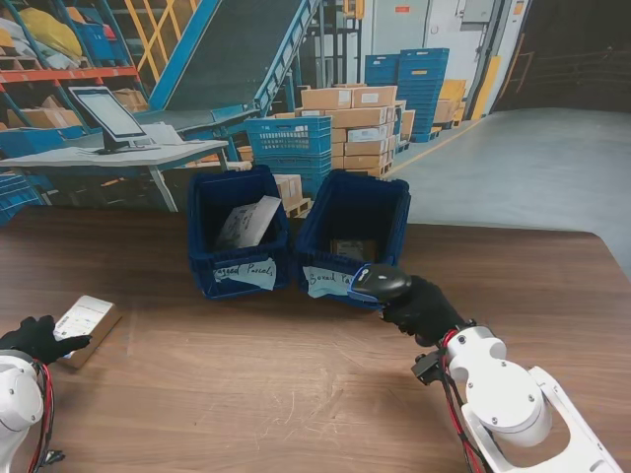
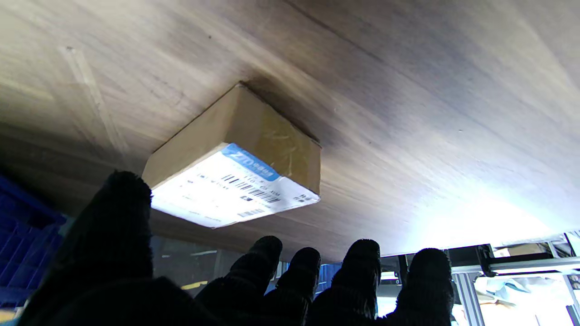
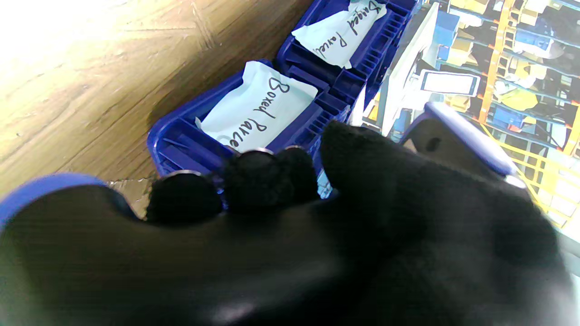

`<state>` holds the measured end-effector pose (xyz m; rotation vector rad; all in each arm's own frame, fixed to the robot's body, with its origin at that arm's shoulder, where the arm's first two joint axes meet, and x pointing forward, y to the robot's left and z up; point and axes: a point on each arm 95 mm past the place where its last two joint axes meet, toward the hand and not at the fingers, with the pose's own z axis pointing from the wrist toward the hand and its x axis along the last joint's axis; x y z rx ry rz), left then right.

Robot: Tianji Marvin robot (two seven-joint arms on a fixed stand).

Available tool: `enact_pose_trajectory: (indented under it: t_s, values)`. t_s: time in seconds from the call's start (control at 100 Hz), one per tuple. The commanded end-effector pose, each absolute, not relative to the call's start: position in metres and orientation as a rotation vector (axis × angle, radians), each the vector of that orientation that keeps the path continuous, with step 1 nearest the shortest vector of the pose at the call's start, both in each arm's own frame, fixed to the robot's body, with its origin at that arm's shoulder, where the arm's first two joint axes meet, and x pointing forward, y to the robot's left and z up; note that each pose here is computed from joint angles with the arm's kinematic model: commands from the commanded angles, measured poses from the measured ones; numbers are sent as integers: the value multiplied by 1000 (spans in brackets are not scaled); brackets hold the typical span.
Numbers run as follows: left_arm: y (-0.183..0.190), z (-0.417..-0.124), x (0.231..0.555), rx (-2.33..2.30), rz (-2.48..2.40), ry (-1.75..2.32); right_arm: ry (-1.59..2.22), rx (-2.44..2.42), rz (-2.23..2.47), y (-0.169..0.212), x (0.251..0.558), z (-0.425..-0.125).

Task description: Scan and sort packages by packaging type

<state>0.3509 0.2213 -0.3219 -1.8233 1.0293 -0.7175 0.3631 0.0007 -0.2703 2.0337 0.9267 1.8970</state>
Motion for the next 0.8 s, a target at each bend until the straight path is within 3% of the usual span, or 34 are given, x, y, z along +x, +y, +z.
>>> enact_pose_trajectory:
  t_s: [0.0,0.79]
  values:
    - [221,-324,351,-1829,-701,1061,940,2048,1904,4,361,-270]
    - [231,-344,364,-1837,-656,1047,956,2043,1897,7,366,-266]
